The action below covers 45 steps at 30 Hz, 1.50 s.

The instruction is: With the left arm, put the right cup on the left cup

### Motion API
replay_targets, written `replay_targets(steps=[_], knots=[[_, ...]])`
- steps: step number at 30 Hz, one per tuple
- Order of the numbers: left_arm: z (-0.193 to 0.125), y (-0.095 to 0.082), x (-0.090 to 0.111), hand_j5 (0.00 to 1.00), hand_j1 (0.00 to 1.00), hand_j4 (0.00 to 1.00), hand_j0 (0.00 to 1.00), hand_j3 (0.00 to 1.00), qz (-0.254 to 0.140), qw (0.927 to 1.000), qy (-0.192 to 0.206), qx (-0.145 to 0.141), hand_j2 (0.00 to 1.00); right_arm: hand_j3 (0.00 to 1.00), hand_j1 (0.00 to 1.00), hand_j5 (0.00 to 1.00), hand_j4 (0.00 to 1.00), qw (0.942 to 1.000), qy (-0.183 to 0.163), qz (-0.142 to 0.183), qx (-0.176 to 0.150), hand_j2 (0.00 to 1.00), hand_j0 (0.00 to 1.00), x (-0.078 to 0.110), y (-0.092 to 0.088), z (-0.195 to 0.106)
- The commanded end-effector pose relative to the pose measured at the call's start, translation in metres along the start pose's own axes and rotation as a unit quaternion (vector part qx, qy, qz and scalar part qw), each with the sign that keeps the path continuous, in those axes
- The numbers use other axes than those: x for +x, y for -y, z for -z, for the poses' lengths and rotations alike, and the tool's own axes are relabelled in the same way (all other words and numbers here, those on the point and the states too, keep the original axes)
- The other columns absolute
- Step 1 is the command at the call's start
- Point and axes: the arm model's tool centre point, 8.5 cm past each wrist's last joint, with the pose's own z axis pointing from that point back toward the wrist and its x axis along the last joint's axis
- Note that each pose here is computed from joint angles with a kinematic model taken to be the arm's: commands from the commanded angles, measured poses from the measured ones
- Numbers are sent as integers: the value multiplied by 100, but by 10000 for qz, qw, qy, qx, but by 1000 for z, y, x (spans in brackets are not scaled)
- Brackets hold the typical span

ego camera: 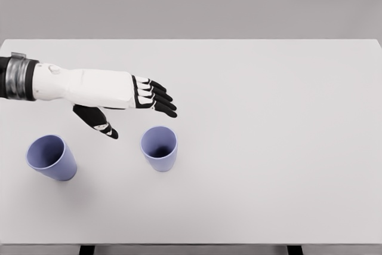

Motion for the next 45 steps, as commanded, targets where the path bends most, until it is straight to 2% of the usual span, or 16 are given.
replay_targets(steps=[1,3,6,8,11,22,31,34,37,45], knots=[[2,-1,1,100,100,100,100,100,-26,10000,37,23,100,100,100,100,100,10000,-7,70,-12,100,100,-1,0,0],[5,0,1,100,100,100,100,100,-25,10000,67,0,100,100,100,100,100,9999,-100,79,-11,100,100,-13,0,-1],[20,-1,3,100,100,100,100,100,132,9997,187,-58,100,100,100,100,100,9999,-93,46,-11,100,100,-12,0,-1],[23,9,0,100,100,100,100,100,239,9993,89,-269,100,100,100,100,100,9999,-104,64,-10,100,100,-13,0,-1],[24,17,-2,100,100,100,100,100,218,9991,58,-366,100,100,100,100,100,9999,-108,50,-10,100,100,-13,0,-2],[43,28,1,100,100,100,100,100,186,9988,255,-376,100,100,100,100,100,9999,-108,50,-2,100,100,-13,0,-2],[42,28,0,100,100,100,100,100,229,9987,212,-396,100,100,100,100,100,9999,-108,50,-9,100,100,-13,0,-2],[41,26,-4,100,100,100,100,100,327,9985,99,-426,100,100,100,100,100,9999,-108,50,-10,100,100,-13,0,-2],[37,27,-14,100,100,100,100,100,259,9988,-32,-405,100,100,100,100,100,9999,-108,50,-10,100,100,-13,0,-2],[53,40,-13,100,100,100,100,100,157,9989,111,-433,100,100,100,100,100,9999,-108,50,-10,100,100,-13,0,-2]])
